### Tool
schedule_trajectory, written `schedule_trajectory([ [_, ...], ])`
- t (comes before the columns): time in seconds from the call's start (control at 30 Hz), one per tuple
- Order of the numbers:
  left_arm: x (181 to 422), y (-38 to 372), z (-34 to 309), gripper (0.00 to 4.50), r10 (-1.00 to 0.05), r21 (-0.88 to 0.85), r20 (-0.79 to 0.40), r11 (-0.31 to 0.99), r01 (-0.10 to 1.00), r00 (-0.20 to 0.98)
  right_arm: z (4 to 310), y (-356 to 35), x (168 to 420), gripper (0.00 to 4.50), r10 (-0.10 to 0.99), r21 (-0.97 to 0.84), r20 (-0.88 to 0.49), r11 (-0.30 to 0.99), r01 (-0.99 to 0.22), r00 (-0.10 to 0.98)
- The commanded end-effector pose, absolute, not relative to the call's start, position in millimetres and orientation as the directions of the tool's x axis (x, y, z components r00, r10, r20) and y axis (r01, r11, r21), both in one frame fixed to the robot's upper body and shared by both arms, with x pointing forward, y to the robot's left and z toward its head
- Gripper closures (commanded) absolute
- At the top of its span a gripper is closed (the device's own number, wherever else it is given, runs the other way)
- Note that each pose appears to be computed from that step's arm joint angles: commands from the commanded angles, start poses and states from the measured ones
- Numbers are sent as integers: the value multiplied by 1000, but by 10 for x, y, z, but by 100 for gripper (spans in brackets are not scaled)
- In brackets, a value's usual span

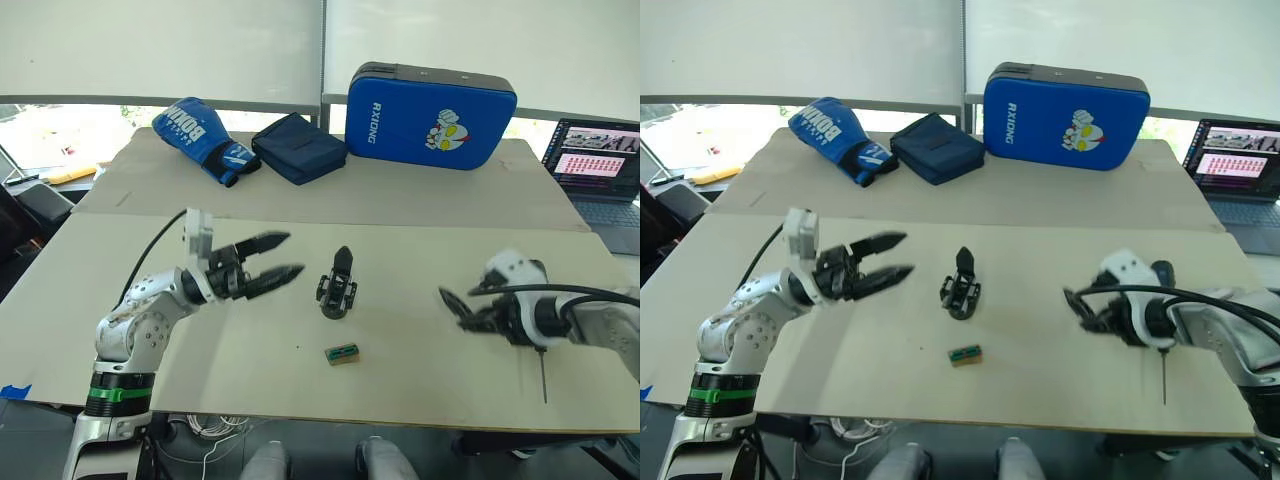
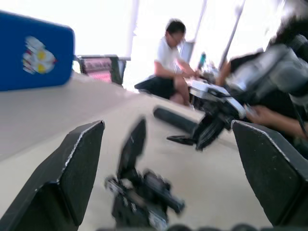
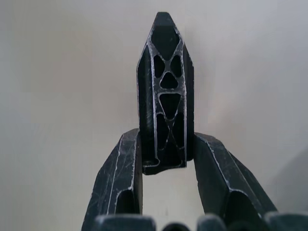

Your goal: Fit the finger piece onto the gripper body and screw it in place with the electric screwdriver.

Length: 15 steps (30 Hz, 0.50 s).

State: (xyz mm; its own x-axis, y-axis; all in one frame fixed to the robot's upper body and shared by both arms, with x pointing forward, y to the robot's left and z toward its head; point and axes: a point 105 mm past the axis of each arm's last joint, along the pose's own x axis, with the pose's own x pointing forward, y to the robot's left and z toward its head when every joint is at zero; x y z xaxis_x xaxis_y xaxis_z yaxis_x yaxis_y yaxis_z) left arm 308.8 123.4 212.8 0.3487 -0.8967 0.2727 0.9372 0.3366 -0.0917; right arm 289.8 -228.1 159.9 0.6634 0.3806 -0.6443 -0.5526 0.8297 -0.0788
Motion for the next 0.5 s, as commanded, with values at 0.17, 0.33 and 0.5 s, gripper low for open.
schedule_trajectory([
  [0.17,3314,951,2510,0,-787,-270,385,404,874,482,2505,-1600,2935,339,459,-376,-86,807,-456,884],
  [0.33,3347,663,2663,0,-771,-329,430,350,877,469,2588,-1165,2931,339,487,-485,62,778,-400,871],
  [0.5,3372,535,2651,0,-778,-352,421,333,875,466,2523,-918,2972,339,517,-534,67,741,-407,853],
])
